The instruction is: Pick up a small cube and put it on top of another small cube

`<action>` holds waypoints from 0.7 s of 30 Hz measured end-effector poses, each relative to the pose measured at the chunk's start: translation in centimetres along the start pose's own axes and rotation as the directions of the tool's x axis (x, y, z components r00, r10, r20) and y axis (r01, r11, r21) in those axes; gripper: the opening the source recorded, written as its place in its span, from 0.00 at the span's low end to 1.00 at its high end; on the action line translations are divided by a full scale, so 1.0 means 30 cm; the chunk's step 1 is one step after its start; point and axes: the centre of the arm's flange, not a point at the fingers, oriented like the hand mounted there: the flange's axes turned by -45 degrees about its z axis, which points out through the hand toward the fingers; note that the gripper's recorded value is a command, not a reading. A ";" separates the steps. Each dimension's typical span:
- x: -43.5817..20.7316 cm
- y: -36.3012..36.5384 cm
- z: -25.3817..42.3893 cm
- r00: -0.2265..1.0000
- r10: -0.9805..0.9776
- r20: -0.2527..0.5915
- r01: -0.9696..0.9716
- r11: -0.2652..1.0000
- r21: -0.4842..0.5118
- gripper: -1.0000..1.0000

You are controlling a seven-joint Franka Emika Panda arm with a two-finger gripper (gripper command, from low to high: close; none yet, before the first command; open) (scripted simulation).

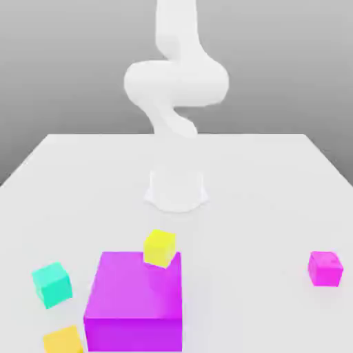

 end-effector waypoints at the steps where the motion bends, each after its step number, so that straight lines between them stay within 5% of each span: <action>1: -0.008 0.032 0.078 0.999 0.030 0.032 -0.029 0.999 -0.020 0.50; 10: -0.236 0.364 0.660 0.913 0.312 0.263 -0.265 0.943 -0.201 0.50; 21: -0.847 0.751 1.096 0.620 0.661 0.422 -0.497 0.748 -0.440 0.50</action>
